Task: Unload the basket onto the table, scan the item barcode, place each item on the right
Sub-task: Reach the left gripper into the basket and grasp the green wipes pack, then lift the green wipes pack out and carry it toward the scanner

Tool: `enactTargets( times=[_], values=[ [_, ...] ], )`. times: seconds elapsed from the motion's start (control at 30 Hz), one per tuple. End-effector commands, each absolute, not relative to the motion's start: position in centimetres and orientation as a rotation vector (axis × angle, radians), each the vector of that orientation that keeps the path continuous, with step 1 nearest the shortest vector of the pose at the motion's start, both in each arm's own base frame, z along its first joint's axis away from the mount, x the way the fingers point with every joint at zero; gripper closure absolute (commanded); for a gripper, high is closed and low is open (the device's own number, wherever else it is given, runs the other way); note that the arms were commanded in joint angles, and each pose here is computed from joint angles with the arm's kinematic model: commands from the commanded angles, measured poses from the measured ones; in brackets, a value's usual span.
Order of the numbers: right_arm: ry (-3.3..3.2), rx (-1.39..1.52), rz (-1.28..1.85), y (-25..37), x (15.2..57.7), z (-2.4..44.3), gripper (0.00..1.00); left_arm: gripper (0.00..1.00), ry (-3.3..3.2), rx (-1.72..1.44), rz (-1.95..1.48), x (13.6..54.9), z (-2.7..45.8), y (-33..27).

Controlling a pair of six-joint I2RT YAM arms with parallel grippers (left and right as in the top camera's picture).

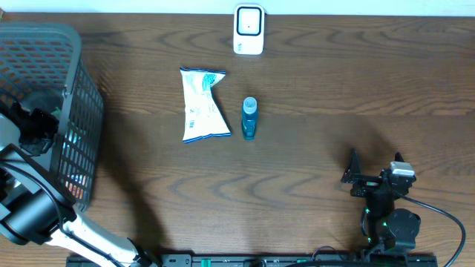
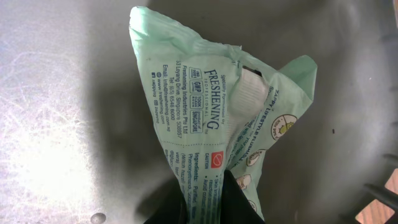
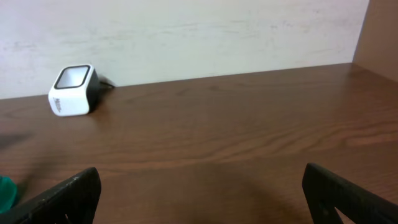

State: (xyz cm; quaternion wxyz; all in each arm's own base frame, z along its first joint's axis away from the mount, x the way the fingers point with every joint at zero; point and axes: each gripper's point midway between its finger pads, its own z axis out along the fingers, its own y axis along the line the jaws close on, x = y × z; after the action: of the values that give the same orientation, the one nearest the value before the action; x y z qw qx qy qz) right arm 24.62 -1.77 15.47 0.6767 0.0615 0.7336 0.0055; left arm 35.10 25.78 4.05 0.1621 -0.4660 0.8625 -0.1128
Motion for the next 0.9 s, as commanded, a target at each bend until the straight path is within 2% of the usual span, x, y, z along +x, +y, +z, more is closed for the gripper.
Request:
enactTargets(
  times=[0.0, 0.13, 0.27, 0.53, 0.7, 0.87],
  values=[
    [1.656, 0.119, 0.014, -1.5, 24.6, 15.3, 0.01, 0.93, 2.408, -1.352, -0.279, 35.2, 6.1, 26.3],
    [1.656, 0.119, 0.014, -1.5, 24.6, 15.3, 0.01, 0.93, 2.296, -1.279, -0.228, 35.6, 11.8, 26.6],
    [1.656, 0.118, 0.013, -1.5, 24.6, 15.3, 0.01, 0.93, 2.152, -1.159, -0.16, 35.2, 19.7, 26.2],
    [1.656, 0.119, 0.014, -1.5, 24.6, 15.3, 0.01, 0.93, 1.83, -0.986, -0.077, 31.7, 34.1, 23.0],
    [1.656, 0.119, 0.014, -1.5, 24.6, 15.3, 0.01, 0.93, 1.718, -0.891, -0.122, 30.2, 39.3, 18.8],
    [1.656, 0.119, 0.013, -1.5, 24.6, 15.3, 0.01, 0.93, 1.771, -0.68, -0.232, 32.2, 40.7, 12.5]
  ],
)
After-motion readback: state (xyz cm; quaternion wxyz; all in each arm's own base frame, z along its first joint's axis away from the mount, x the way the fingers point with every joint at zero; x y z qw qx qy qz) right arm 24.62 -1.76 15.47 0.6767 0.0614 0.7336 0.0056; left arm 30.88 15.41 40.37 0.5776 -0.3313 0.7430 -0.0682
